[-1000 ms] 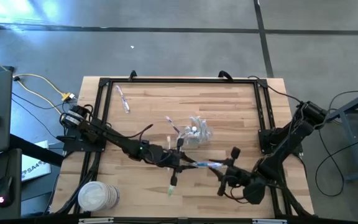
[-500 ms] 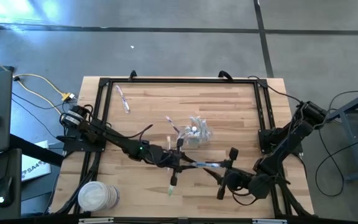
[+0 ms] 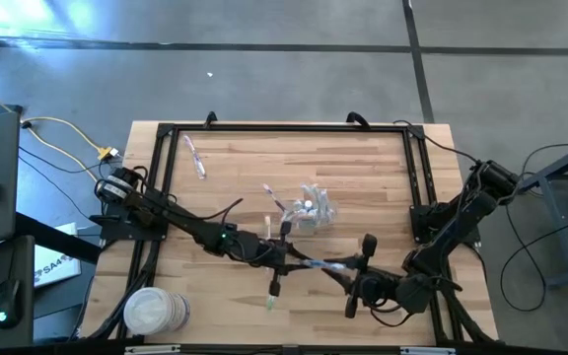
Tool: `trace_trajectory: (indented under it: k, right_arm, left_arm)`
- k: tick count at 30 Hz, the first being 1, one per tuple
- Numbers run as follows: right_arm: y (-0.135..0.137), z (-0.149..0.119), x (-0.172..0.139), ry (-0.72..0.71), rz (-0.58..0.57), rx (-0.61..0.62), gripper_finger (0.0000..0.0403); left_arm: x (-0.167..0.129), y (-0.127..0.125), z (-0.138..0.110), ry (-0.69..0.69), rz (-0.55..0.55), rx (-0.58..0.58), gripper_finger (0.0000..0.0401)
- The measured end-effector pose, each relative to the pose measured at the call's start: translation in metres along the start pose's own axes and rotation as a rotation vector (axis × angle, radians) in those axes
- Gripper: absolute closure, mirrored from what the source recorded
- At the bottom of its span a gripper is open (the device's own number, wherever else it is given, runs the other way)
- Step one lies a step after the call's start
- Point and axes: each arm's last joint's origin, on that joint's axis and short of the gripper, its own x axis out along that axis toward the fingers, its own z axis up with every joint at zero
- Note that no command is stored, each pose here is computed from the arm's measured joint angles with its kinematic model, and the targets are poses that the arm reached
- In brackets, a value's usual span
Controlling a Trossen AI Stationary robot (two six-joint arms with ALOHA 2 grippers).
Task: Pick & Place toothbrushing station
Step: Put the blue toothbrush into the wire organizer
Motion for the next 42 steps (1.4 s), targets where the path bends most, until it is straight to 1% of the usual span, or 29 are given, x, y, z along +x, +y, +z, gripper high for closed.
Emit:
trace_trajectory:
  k: [2,5,6,8,15,18,22,26,29,31,34,37,39,42]
  right_arm:
    - [0.0,0.0,0.0,0.0,0.0,-0.017,0.0336]
    - [0.001,0.0,0.0,-0.002,0.019,-0.044,0.0381]
    - [0.001,-0.001,0.0,-0.001,0.023,-0.051,0.0387]
    - [0.001,-0.001,0.0,-0.002,0.025,-0.06,0.0388]
    - [0.001,-0.001,0.0,0.0,0.02,-0.067,0.039]
    - [0.001,-0.001,0.0,0.002,0.016,-0.074,0.039]
    - [0.003,-0.001,-0.005,0.006,0.013,-0.084,0.039]
    - [0.005,-0.002,-0.015,0.03,-0.06,-0.094,0.039]
    - [0.007,-0.005,-0.022,0.052,-0.112,-0.086,0.039]
    - [0.009,-0.008,-0.027,0.062,-0.134,-0.092,0.039]
    - [0.009,-0.011,-0.031,0.073,-0.173,-0.079,0.0391]
    - [0.007,-0.015,-0.032,0.082,-0.19,-0.059,0.0391]
    - [0.005,-0.018,-0.033,0.089,-0.15,-0.028,0.0391]
    - [-0.003,-0.025,-0.035,0.137,-0.055,0.051,0.0391]
  left_arm:
    - [0.0,0.0,0.0,0.002,0.0,0.0,0.0349]
    - [0.0,0.001,-0.002,0.015,0.004,0.012,0.0344]
    - [0.0,0.001,-0.002,0.019,0.004,0.024,0.0343]
    - [0.0,0.001,-0.002,0.017,0.007,0.051,0.0342]
    - [0.0,0.001,-0.002,0.016,0.006,0.051,0.0334]
    - [0.0,0.001,-0.002,0.017,0.008,0.036,0.0307]
    - [0.0,0.001,-0.001,0.009,0.007,-0.021,0.024]
    - [0.0,0.001,-0.002,0.016,0.016,-0.039,0.0167]
    - [0.0,0.001,-0.003,0.03,0.027,-0.02,0.013]
    - [0.0,0.002,-0.004,0.042,0.058,-0.02,0.0117]
    - [0.0,0.004,-0.006,0.066,0.121,-0.031,0.0111]
    - [-0.001,0.004,-0.006,0.075,0.135,-0.029,0.011]
    - [-0.001,0.004,-0.007,0.085,0.136,-0.034,0.011]
    - [-0.001,0.004,-0.009,0.1,0.138,-0.039,0.011]
